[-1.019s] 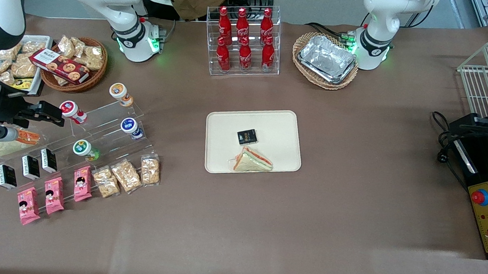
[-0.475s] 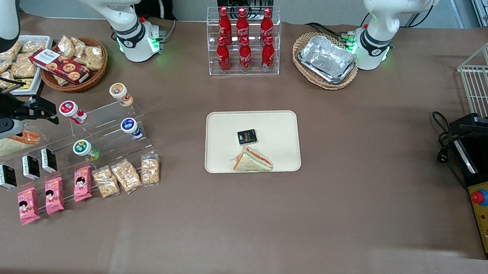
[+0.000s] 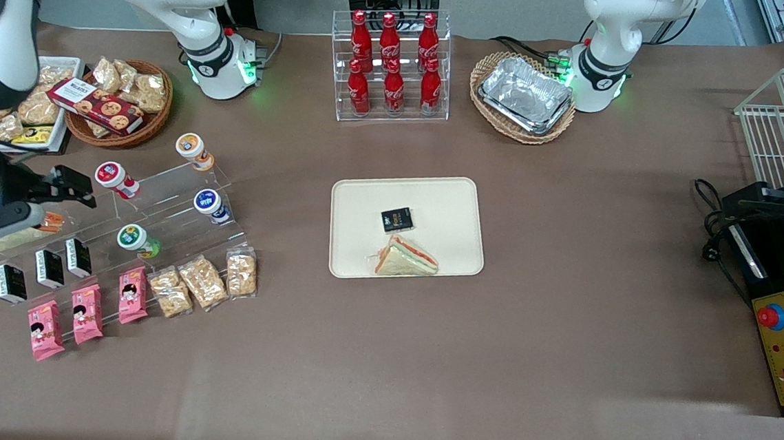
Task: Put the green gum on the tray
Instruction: 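Move the right gripper down toward the green-and-white gum bottle on the rack, then lower the open right gripper around the green gum bottle and close it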
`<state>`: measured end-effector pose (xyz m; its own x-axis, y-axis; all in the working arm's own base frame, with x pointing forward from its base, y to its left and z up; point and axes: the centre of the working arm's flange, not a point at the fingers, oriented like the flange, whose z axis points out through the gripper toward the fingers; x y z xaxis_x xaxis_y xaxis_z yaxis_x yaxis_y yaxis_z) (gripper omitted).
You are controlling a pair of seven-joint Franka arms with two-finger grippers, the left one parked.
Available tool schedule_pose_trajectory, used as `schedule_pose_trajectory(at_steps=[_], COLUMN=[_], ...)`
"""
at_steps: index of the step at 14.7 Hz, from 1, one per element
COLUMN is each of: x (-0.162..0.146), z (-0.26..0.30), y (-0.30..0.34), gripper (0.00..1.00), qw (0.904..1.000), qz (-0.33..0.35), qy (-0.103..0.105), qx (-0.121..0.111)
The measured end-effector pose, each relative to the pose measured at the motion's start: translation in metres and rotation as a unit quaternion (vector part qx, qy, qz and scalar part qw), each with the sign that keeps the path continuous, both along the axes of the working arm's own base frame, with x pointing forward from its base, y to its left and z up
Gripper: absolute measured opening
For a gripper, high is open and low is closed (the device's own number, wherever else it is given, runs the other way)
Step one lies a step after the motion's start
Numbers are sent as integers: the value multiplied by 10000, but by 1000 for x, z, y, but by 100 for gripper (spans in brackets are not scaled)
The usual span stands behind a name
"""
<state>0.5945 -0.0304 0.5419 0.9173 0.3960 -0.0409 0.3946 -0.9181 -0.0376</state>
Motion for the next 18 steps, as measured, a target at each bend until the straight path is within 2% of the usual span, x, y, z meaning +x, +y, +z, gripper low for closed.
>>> schedule_pose_trajectory(at_steps=[8,13,18], x=[-39,-53,-64], z=[-103,-140,-172], y=[-7,-8,-23], gripper=[100,100,100], qw=[9995,9989,9975], qz=[-74,-96,-41], qy=[-307,-454,-707], qx=[-10,-25,-68])
